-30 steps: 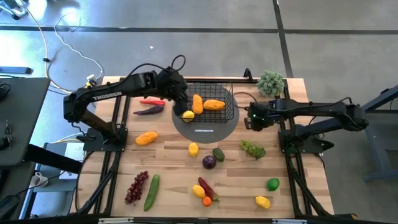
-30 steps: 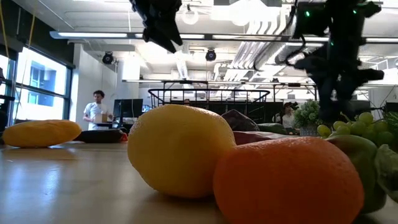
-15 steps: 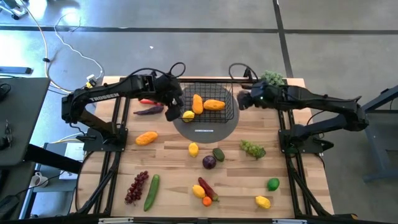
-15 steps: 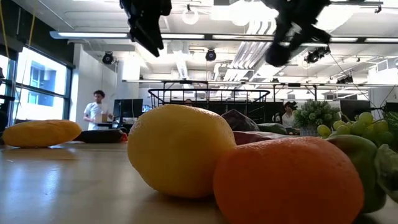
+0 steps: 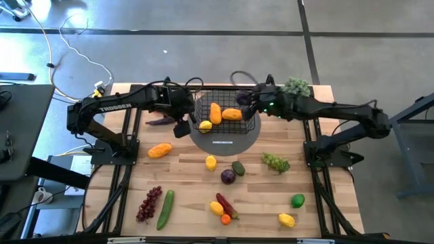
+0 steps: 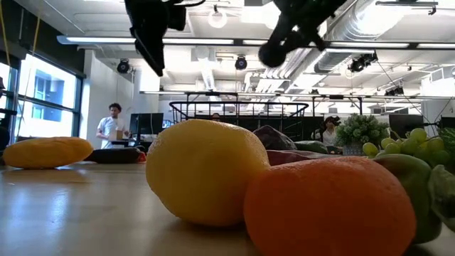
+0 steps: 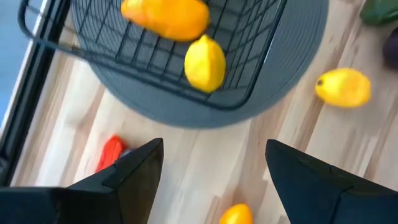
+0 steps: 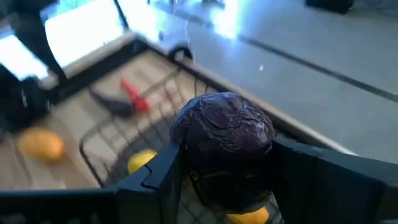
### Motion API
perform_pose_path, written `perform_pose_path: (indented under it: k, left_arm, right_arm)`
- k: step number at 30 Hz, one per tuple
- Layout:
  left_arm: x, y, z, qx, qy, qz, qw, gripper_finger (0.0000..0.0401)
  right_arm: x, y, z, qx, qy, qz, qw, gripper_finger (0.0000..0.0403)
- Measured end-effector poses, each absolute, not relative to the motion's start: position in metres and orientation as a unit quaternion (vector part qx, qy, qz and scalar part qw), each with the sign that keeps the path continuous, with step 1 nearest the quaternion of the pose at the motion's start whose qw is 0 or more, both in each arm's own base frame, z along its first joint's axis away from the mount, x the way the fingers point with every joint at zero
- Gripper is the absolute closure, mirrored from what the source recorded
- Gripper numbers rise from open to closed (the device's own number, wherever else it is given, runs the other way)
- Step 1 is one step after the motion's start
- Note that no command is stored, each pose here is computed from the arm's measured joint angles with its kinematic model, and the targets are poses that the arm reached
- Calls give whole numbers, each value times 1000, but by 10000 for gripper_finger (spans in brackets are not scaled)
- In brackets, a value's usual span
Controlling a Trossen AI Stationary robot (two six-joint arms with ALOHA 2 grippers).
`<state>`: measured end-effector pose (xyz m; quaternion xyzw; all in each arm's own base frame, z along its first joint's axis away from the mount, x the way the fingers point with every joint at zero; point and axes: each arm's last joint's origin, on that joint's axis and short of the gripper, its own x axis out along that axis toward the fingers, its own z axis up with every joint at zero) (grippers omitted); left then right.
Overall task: Build produce basket
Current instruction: Put the purple plum into the black wire basket
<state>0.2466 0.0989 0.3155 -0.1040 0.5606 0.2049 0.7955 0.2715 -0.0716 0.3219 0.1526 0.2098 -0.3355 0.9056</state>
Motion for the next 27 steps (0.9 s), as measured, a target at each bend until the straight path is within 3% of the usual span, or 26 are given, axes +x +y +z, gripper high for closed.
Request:
perform_pose_path:
  k: [12, 21, 27]
  left_arm:
    - [241, 80, 316, -114, 592, 197, 773, 130]
    - [245, 64, 315, -126, 590, 199, 773, 130]
    - [242, 57, 314, -138, 609, 204, 754, 130]
  right_arm:
    - [303, -87, 257, 168, 363, -293, 868, 240]
    - [304, -95, 246, 203, 386, -275, 857, 240]
    - [300, -95, 243, 218, 404, -273, 846, 211]
